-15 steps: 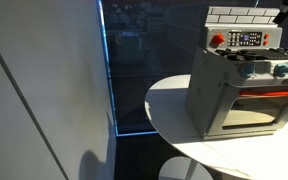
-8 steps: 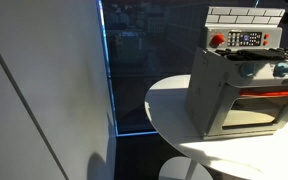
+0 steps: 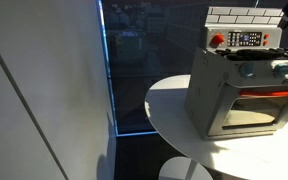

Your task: Press the top switch on the stove

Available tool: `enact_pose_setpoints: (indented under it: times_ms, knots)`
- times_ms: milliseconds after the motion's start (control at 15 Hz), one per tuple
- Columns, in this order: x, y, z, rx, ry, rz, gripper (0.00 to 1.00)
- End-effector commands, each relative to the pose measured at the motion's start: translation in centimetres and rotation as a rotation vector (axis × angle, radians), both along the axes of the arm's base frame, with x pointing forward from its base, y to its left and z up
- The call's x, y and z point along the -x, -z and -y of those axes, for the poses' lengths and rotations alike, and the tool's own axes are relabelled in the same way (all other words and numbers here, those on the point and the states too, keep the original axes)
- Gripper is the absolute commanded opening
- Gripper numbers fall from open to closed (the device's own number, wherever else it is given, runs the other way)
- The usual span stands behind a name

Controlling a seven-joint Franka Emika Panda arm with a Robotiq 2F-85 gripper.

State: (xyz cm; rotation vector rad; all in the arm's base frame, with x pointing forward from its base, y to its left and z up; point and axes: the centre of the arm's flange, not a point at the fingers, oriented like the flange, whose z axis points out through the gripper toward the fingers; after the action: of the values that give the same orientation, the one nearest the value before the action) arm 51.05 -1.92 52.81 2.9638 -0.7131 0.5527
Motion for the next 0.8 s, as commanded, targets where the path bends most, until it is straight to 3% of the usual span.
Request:
enact_pose_setpoints:
  times_ms: [0,733]
  knots:
    - [-2.2,-0.4,1.6,0.022,0.063,0.019,1.0]
    - [-1.6,0.7,2.0,0.014,0.057,0.0,1.0]
